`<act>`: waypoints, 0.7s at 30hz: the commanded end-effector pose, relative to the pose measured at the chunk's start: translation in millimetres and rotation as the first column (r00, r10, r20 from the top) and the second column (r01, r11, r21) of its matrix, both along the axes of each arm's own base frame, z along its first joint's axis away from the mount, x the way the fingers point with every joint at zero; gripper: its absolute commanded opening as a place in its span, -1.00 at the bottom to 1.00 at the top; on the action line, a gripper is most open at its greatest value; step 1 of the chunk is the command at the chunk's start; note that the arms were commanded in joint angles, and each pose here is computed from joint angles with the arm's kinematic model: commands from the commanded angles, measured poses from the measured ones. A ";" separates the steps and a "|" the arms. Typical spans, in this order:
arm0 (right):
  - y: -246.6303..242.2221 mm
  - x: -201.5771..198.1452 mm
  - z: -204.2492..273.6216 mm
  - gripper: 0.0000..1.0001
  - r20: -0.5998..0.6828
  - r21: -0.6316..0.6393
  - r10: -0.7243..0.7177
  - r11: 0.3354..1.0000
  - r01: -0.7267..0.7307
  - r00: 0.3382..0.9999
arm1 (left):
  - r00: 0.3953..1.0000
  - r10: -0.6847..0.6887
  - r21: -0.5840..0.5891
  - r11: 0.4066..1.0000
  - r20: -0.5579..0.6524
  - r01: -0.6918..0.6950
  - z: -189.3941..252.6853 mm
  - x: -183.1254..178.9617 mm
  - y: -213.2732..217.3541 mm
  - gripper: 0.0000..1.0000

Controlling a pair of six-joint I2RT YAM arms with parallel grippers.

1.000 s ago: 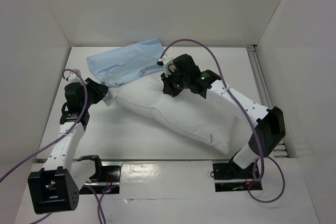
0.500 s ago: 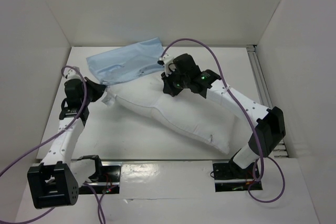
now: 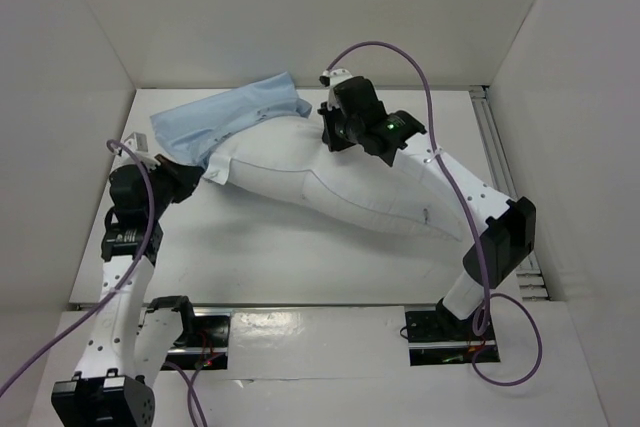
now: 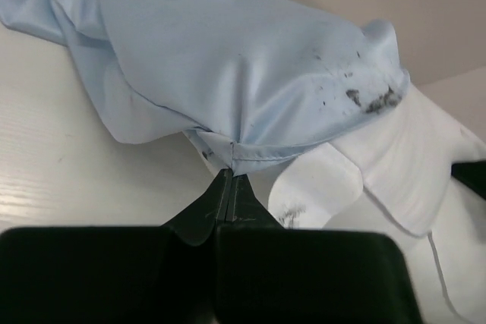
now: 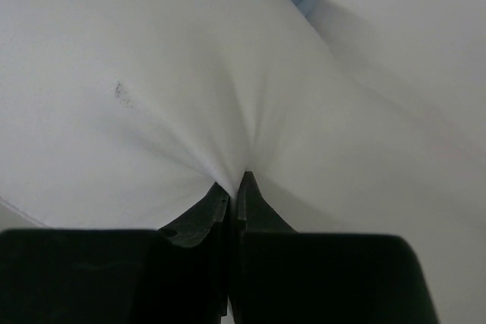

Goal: Put the pillow into the pillowcase

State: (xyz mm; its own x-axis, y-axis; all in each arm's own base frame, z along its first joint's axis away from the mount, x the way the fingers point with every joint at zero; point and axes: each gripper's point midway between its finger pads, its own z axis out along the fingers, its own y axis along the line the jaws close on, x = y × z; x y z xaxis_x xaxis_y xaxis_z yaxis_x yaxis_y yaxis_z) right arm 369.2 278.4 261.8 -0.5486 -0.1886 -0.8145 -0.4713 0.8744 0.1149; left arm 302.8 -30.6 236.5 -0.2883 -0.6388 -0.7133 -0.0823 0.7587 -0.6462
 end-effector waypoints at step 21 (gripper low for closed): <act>-79.7 -5.8 237.9 -1.00 0.433 0.479 -0.475 0.841 0.251 0.766 | 0.969 -0.246 0.156 0.957 -0.017 0.245 52.2 -19.0 -38.7 -1.00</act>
State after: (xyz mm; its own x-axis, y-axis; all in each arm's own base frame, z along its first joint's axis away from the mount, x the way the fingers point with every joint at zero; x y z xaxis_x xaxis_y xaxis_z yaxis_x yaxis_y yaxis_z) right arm 384.1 237.8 370.0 -0.3405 0.0392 -0.9394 -0.2603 0.9562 0.1343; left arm 290.4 -59.4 280.4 -0.3907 -0.4958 -0.7756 0.0435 0.8317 -0.5535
